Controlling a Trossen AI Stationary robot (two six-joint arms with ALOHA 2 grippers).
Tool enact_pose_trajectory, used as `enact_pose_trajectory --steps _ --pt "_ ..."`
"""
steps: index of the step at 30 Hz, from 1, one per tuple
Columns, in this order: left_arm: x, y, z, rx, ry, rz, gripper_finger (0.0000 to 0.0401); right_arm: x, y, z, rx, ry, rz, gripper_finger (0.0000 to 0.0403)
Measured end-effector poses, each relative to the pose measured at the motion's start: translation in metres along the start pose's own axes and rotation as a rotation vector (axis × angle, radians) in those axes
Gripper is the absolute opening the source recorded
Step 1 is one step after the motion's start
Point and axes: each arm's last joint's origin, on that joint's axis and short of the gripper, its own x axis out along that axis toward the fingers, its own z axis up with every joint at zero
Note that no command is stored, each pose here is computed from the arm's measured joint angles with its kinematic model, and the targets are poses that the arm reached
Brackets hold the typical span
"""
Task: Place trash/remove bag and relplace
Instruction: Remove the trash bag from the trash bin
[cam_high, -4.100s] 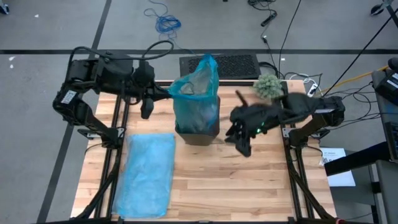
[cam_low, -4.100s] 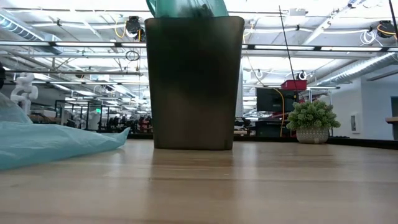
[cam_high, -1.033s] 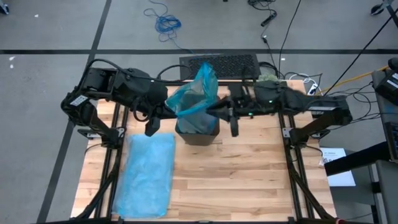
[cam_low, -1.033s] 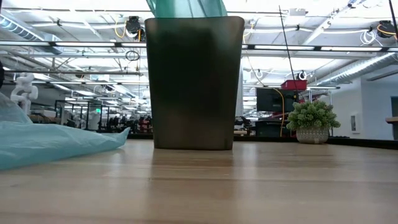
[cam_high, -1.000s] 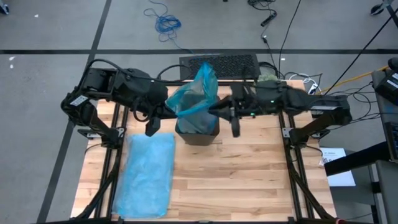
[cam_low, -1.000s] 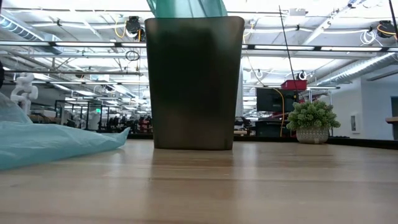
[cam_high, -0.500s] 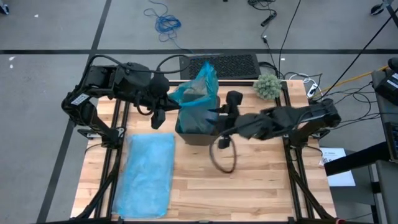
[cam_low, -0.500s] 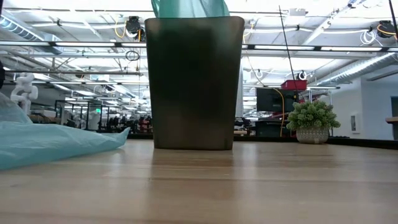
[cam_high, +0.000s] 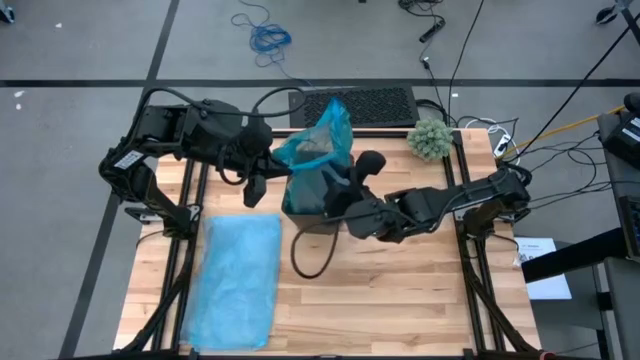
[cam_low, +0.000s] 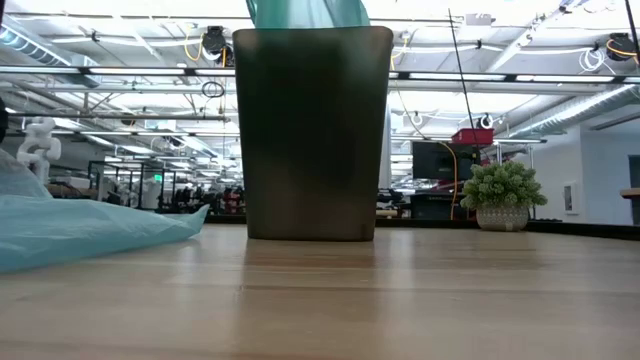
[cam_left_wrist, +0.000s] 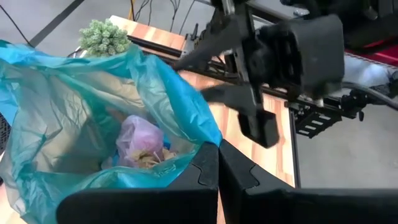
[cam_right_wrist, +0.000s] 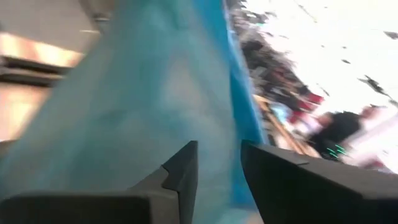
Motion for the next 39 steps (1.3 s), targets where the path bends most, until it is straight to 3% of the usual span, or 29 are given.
enact_pose_trajectory --steps 4,11,15,20,26,31,39 --pt "0.000 -0.003 -0.001 0.006 0.003 -0.010 0.0000 0.001 -0.005 0.003 0.028 0.008 -0.084 0.0086" --pt "0.000 -0.005 -0.002 0.011 0.006 -0.019 0.0000 0.003 -0.008 0.006 0.029 -0.002 -0.087 0.0010" --pt "0.000 -0.006 -0.002 -0.012 0.014 -0.046 0.0000 0.001 -0.014 0.008 0.057 -0.019 -0.067 0.0003" --pt "0.000 -0.008 -0.002 -0.010 0.025 -0.082 0.0000 -0.013 -0.049 0.015 0.219 -0.100 0.000 0.0001" --pt "0.000 -0.010 -0.003 -0.006 0.025 -0.090 0.0000 -0.025 -0.083 0.011 0.304 -0.182 0.223 0.0002" --pt "-0.001 -0.011 -0.003 -0.004 0.025 -0.093 0.0000 -0.030 -0.085 0.003 0.253 -0.157 0.322 0.0028" --pt "-0.001 -0.011 -0.003 -0.004 0.024 -0.093 0.0000 -0.026 -0.068 -0.008 0.230 -0.059 0.368 0.0127"
